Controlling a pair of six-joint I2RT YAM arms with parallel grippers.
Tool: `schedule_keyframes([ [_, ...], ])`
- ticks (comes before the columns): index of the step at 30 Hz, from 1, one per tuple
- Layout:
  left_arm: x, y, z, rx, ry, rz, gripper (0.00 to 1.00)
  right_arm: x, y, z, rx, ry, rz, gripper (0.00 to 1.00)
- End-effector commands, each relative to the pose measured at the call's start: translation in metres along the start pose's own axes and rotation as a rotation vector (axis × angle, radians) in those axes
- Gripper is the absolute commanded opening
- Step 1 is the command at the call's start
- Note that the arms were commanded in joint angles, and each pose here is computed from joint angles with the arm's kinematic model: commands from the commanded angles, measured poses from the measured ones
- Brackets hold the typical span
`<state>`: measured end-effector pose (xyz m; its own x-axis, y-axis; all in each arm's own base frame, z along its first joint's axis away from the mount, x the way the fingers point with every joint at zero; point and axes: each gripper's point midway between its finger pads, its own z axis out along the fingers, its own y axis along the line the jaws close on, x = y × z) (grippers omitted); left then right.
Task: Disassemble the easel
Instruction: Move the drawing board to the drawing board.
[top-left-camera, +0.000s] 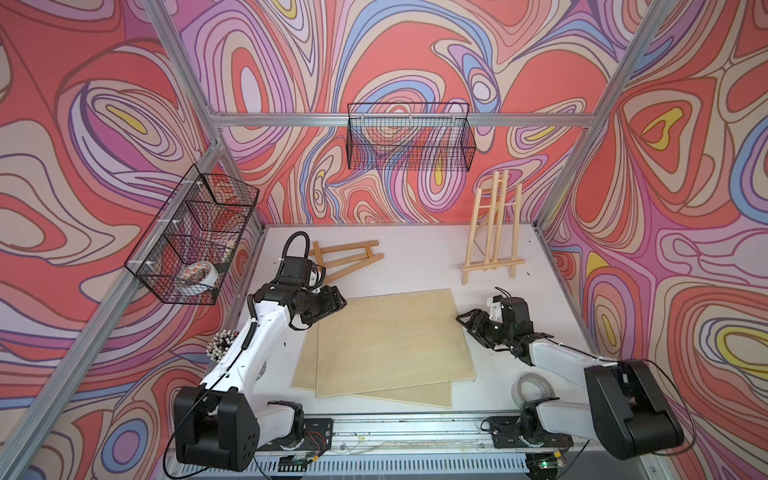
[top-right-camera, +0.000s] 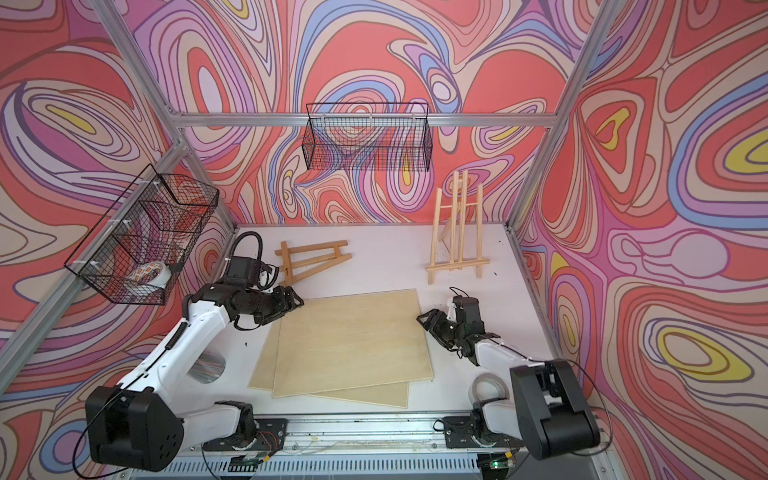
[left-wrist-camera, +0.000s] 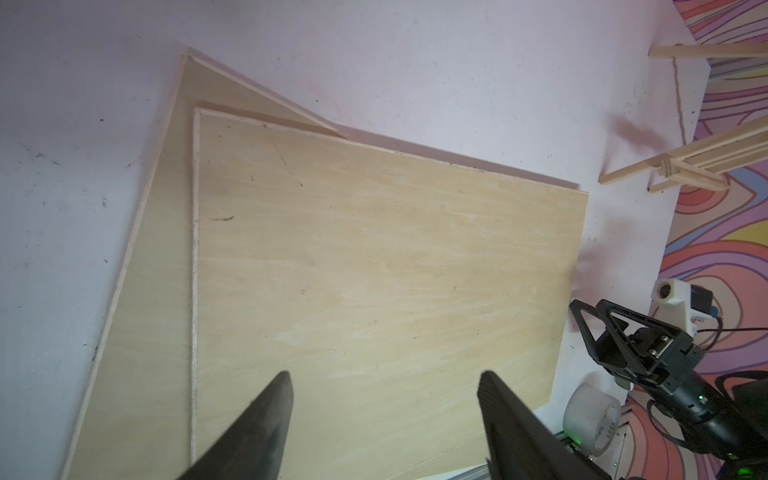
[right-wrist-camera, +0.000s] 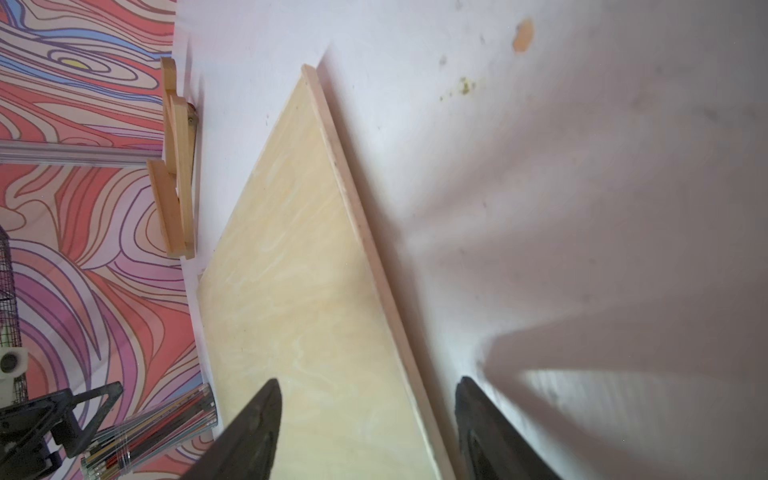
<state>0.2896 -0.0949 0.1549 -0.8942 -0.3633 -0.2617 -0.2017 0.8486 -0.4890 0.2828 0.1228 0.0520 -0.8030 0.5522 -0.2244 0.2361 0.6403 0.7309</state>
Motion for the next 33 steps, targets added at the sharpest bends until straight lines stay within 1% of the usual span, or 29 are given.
schedule_keyframes([
  [1,0.003,0.0,-0.005,-0.026,-0.024,0.014,0.75,0.022,-0.023,-0.008,0.122,0.026,0.026,0.67],
  [9,0.011,-0.013,-0.009,-0.013,-0.024,0.065,0.76,0.051,-0.022,0.001,0.188,0.07,-0.018,0.67],
  [15,0.015,-0.022,-0.01,0.02,-0.018,0.086,0.77,0.071,-0.009,0.015,0.181,0.094,-0.027,0.67],
  [19,0.016,-0.024,-0.012,0.026,-0.021,0.09,0.77,0.084,0.004,0.021,0.213,0.081,-0.058,0.67],
  [24,0.017,-0.025,-0.014,0.031,-0.024,0.093,0.78,0.096,0.009,0.024,0.26,0.04,-0.055,0.67],
  [29,0.019,-0.03,-0.015,0.054,-0.019,0.1,0.79,0.089,0.011,0.02,0.292,-0.012,-0.068,0.68],
  [33,0.021,-0.035,-0.018,0.076,-0.023,0.114,0.79,0.067,0.027,0.002,0.326,-0.093,-0.145,0.69],
])
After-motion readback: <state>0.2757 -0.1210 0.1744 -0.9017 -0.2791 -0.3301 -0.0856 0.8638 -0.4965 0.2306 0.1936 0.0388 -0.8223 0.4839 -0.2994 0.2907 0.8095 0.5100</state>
